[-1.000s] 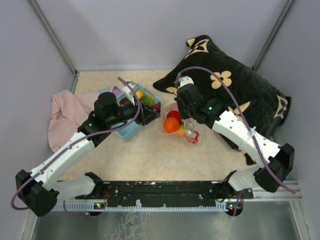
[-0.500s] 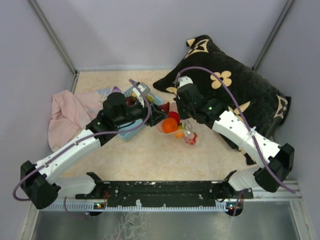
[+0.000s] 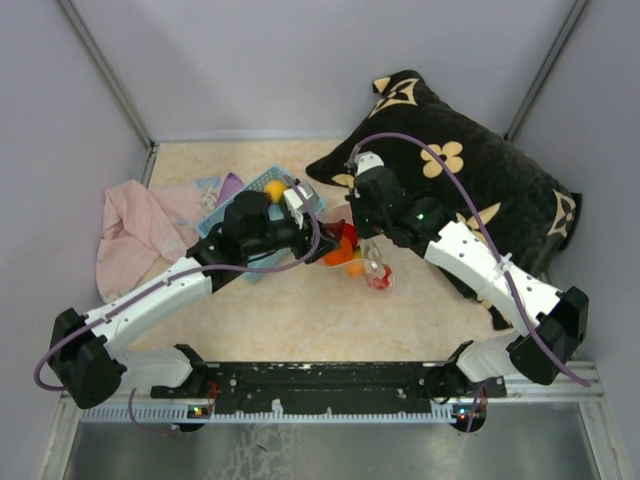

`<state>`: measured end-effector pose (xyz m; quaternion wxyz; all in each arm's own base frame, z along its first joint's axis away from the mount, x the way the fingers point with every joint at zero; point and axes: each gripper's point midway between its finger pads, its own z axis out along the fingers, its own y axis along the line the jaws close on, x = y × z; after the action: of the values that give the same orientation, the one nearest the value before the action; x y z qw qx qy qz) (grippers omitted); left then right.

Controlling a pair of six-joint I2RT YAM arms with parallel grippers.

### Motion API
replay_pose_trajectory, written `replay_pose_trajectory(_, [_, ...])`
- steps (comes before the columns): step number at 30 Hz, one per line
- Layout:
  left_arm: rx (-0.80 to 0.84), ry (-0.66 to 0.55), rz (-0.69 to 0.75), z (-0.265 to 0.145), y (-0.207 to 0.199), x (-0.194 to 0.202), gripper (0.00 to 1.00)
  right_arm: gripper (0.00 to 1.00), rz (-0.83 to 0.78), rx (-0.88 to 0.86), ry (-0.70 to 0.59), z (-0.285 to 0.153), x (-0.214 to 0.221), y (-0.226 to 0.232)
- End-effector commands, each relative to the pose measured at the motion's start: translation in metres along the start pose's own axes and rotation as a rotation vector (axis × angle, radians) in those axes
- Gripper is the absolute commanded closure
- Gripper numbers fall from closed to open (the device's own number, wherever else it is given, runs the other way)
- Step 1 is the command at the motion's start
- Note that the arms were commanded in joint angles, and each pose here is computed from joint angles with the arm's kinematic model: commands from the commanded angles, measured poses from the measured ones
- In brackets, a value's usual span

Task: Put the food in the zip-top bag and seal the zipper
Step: Place the fake fruit in the zipper food storage bag.

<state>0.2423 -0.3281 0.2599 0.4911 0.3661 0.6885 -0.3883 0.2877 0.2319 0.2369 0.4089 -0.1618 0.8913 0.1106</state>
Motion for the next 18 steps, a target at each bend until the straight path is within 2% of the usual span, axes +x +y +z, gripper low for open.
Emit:
replay_pose_trajectory(1, [0.027, 0.026, 0.064, 0.005, -0.001, 0.010, 0.46, 1.00, 0.027, -0.046, -0.115, -0.011, -0.035, 0.008])
replay_pose_trajectory(12, [0.154, 0.082, 0.196, 0.015, -0.009, 0.033, 0.42, 1.00, 0.030, -0.093, -0.137, -0.012, -0.033, 0.015])
replay_pose_trajectory(18, [0.187, 0.127, 0.218, 0.021, -0.010, 0.041, 0.41, 1.00, 0.017, -0.119, -0.140, -0.012, -0.033, 0.019])
